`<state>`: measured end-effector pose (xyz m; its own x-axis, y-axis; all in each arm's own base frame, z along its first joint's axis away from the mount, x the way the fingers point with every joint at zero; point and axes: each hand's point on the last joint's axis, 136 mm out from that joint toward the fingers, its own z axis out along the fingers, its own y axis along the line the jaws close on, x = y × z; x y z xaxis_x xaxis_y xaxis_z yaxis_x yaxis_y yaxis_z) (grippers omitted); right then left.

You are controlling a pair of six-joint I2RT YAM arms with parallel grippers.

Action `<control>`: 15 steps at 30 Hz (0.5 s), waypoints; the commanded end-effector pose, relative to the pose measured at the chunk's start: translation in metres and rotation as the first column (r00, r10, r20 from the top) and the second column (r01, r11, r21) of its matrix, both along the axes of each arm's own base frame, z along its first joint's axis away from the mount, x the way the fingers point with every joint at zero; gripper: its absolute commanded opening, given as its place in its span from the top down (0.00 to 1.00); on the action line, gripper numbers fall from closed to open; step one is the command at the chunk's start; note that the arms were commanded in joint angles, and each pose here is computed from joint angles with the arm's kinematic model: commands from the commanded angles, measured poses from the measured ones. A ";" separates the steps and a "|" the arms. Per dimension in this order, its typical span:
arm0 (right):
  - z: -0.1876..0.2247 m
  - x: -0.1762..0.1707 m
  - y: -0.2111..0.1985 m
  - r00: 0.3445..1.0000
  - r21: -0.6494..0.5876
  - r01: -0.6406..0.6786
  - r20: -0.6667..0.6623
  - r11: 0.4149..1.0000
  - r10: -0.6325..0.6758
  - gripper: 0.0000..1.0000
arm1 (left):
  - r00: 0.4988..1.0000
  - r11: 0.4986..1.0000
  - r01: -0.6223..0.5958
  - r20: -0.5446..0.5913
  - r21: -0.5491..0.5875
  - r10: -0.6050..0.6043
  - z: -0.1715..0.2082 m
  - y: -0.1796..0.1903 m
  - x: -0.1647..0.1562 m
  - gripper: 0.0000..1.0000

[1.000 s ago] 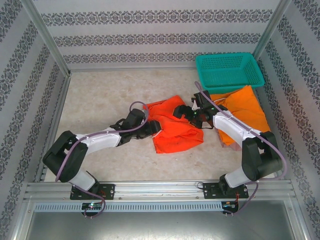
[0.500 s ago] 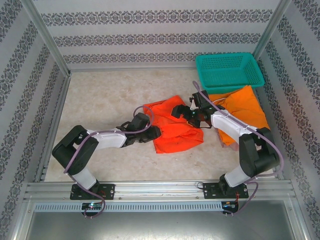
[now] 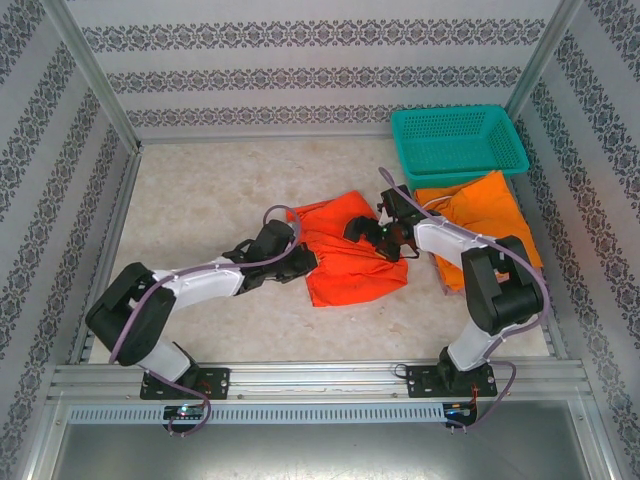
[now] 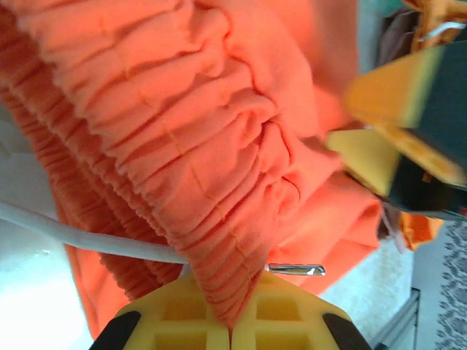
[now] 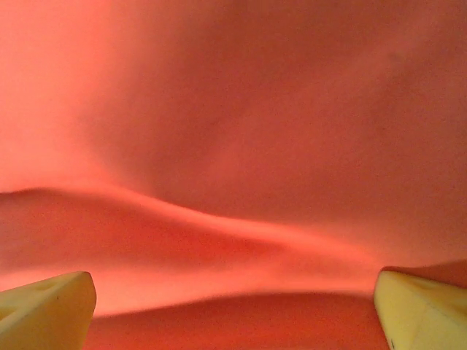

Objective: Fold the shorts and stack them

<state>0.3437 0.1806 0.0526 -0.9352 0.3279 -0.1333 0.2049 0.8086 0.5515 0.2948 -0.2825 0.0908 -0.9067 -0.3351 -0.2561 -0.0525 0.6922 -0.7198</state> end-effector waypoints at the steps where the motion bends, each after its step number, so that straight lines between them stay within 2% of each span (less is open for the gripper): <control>1: -0.015 0.000 -0.006 1.000 -0.032 -0.009 -0.022 0.999 0.008 0.03 | 0.998 0.999 0.046 -0.043 0.010 -0.045 0.002 0.005 -0.013 1.00; 9: -0.035 -0.006 -0.010 0.998 -0.049 -0.005 -0.064 0.999 0.002 0.02 | 0.989 0.999 0.048 -0.138 0.014 -0.046 -0.034 0.021 -0.042 1.00; 15: -0.028 -0.005 -0.010 0.999 -0.041 -0.006 -0.052 0.999 0.003 0.02 | 0.980 0.999 0.023 -0.200 0.043 -0.014 -0.070 0.034 -0.052 1.00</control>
